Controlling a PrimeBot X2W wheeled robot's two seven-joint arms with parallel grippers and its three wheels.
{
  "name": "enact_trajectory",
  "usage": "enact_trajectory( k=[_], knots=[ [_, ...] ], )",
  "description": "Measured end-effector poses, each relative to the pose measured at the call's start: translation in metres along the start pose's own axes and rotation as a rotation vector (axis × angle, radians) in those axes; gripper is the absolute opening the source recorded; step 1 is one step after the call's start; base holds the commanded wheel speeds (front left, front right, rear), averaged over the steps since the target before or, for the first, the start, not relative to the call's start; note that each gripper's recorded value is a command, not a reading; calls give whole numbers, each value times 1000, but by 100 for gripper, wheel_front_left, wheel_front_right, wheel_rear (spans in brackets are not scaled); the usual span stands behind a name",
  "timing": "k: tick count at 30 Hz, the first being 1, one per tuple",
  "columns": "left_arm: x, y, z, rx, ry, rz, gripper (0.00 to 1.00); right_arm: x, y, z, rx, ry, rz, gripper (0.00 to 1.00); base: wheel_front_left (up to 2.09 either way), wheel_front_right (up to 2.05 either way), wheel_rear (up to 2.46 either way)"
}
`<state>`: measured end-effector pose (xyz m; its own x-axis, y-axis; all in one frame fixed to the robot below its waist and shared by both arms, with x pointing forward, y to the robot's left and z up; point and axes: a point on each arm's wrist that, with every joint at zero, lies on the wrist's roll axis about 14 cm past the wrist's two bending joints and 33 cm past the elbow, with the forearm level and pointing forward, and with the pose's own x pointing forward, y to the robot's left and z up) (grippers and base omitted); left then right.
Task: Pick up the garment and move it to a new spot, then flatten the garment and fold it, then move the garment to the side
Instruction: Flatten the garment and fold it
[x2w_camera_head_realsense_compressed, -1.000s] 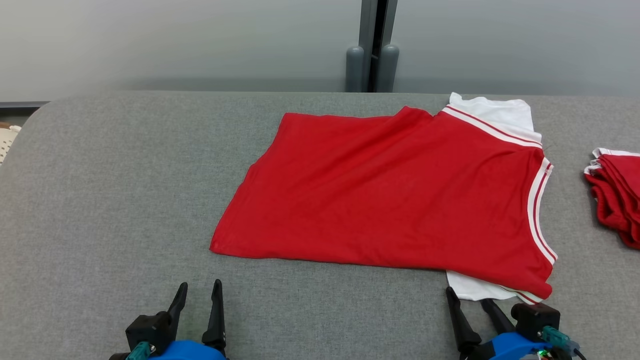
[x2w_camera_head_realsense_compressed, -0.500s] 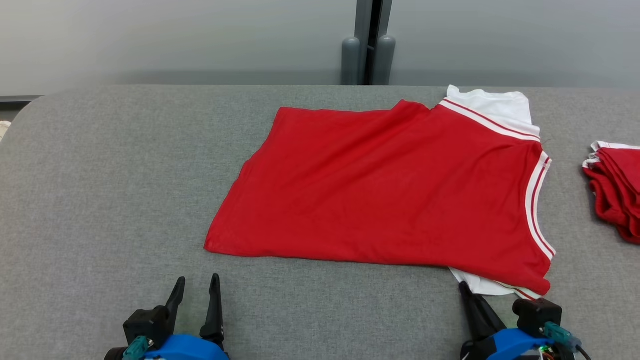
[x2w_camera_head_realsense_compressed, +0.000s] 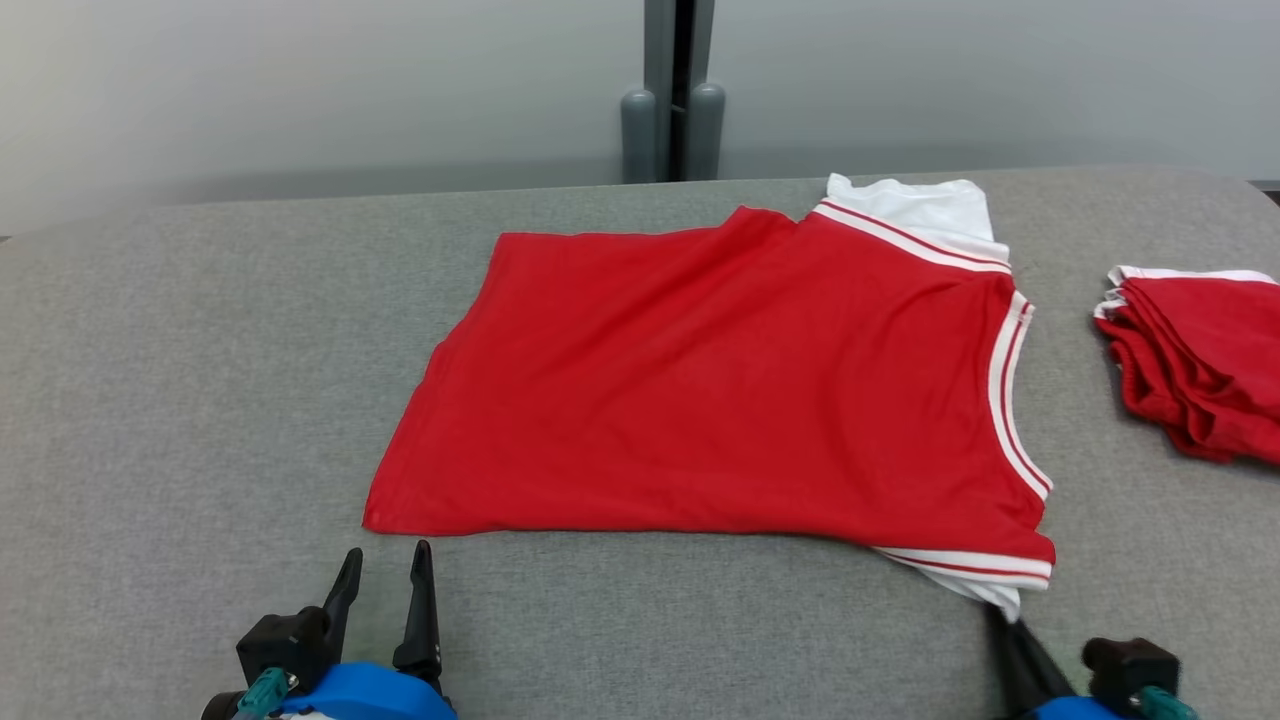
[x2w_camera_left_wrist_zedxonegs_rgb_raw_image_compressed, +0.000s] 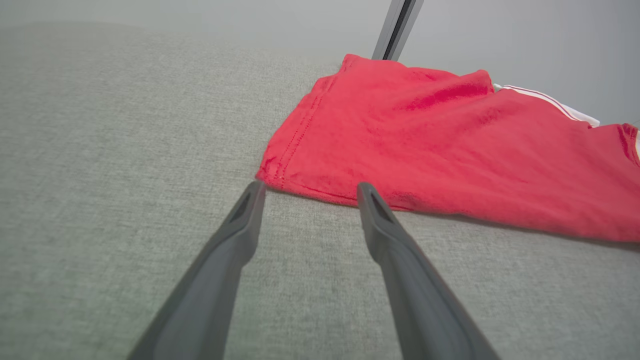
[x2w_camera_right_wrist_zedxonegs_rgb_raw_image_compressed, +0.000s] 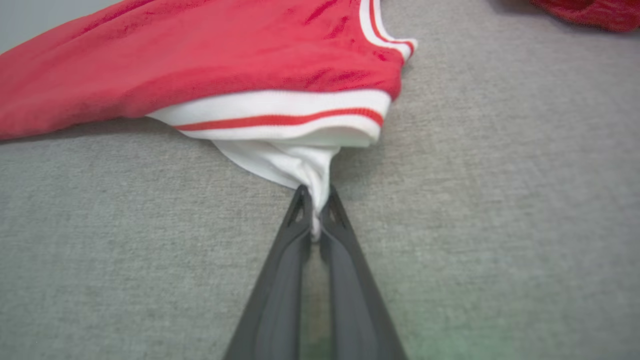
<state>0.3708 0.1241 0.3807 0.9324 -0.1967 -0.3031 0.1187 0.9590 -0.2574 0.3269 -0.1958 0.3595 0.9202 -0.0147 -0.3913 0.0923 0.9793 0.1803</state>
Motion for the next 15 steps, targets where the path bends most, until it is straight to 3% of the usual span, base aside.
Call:
enact_trajectory(
  k=[4,8,12,15],
  knots=[
    [5,-9,-1,2,6,-27,100,-12,-50,9,-94,-13,-122,0,0,0,0],
    [8,-14,-2,3,11,-42,100,-20,-103,50,-201,-102,-246,0,0,0,0],
    [11,-16,-1,6,8,-50,100,-16,-121,106,-253,-246,-306,0,0,0,0],
    [12,-16,2,9,2,-52,100,-11,-112,133,-259,-326,-286,0,0,0,0]
  ],
)
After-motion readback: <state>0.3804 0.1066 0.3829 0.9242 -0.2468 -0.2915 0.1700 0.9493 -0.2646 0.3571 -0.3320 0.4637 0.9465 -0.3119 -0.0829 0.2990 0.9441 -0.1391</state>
